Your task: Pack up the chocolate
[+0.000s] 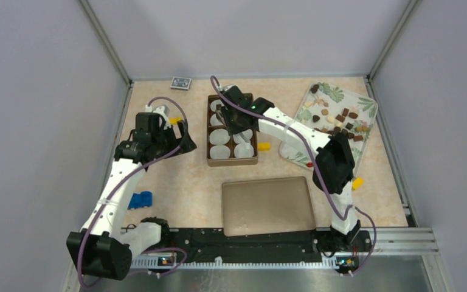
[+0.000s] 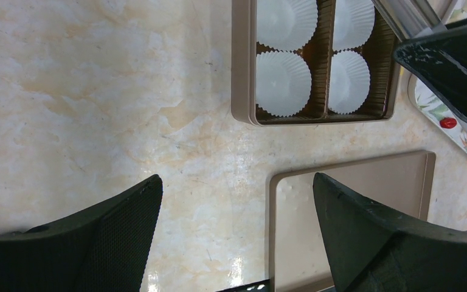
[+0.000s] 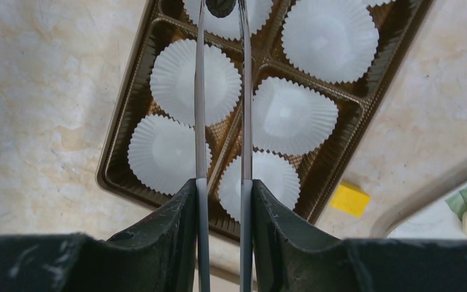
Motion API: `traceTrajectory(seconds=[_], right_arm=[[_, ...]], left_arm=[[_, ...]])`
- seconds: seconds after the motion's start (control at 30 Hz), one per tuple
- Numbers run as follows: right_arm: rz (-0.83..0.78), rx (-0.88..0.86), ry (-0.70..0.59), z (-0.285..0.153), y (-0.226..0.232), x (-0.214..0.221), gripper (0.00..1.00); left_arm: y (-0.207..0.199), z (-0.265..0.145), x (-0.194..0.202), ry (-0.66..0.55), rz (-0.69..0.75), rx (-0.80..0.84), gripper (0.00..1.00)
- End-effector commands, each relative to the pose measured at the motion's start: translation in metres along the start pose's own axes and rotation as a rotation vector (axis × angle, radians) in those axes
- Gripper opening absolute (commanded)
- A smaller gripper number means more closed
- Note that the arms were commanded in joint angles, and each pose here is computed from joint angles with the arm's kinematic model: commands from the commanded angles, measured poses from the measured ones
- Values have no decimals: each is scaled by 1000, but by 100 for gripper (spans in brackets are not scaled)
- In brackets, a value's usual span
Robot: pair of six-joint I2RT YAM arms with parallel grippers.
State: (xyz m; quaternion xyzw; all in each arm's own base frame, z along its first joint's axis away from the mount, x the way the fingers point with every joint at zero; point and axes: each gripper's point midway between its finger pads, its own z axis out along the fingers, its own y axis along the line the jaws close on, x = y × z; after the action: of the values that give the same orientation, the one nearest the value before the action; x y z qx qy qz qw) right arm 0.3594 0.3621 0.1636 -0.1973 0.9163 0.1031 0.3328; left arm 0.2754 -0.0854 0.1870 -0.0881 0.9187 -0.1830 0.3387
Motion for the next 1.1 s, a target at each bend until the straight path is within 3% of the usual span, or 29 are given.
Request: traceTrajectory(seconds=[0.0,0.33,0.83,1.07], right_arm=[[-6,-31,-109,-2,12,-41,7],[-29,16,-71,14,6,-31,11],[-28,26,-47,26,6,-24,31],[-27,28,-49,24,5,-25,33]], left_arm=[[-5,-15,-14,-59,-5,2,97],[-5,-11,-6,-41,-16,18,97],[-2,-17,-6,-58,-1,1,97],[-4,-18,-6,-57,-2,10,97]])
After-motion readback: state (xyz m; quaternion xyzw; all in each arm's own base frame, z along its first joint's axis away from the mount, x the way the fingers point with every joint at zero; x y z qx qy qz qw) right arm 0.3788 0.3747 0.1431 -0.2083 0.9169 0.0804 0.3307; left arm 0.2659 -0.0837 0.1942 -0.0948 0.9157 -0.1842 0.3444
